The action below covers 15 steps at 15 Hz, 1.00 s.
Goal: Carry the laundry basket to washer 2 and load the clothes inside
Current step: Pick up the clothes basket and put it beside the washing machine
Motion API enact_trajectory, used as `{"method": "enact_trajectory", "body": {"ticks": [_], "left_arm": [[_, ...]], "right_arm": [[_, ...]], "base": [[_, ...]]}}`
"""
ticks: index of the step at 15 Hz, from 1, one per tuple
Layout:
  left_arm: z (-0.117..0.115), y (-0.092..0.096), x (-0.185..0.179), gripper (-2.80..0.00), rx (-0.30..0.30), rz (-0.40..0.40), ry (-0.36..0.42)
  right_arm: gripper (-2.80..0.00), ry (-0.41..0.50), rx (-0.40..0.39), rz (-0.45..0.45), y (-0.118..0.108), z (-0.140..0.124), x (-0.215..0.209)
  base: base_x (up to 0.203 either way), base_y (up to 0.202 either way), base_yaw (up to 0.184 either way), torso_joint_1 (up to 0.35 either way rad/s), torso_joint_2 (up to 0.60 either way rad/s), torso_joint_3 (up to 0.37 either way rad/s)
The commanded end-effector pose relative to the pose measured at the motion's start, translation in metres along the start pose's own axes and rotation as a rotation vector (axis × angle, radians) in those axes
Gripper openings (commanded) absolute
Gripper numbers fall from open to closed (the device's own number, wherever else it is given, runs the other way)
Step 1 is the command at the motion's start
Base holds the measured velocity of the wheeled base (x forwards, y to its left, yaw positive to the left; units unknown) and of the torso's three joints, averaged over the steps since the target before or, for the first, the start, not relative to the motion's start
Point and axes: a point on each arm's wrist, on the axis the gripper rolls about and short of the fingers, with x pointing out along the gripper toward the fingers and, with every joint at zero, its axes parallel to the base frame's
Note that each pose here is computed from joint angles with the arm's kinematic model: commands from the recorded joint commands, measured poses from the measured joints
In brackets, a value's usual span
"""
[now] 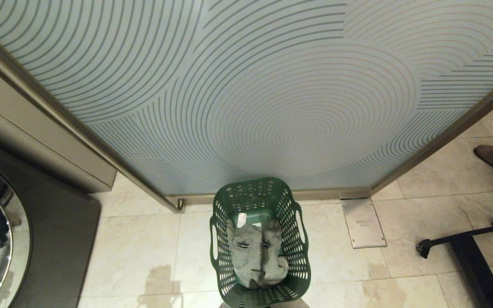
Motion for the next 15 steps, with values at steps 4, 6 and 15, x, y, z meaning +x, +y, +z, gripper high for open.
{"method": "enact_trajectory", "body": {"ticks": [4, 6, 15], "left_arm": [[0.0, 0.0, 0.0, -2.8, -0.021, -0.001, -0.003], [0.004, 0.0, -0.001, -2.8, -0.031, 0.003, -0.016], [0.14, -0.002, 0.078, -2.8, -0.049, -0.052, 0.324]], "right_arm": [[-2.8, 0.002, -0.019, 0.003, 0.0, 0.0, 0.0], [-2.8, -0.028, -0.021, 0.001, -0.001, 0.01, -0.003], [-2.8, 0.219, 0.081, 0.013, -0.013, 0.185, 0.062]], "base": [[0.0, 0.0, 0.0, 0.0, 0.0, 0.0], [0.0, 0.0, 0.0, 0.0, 0.0, 0.0], [0.0, 0.0, 0.0, 0.0, 0.0, 0.0]]}}
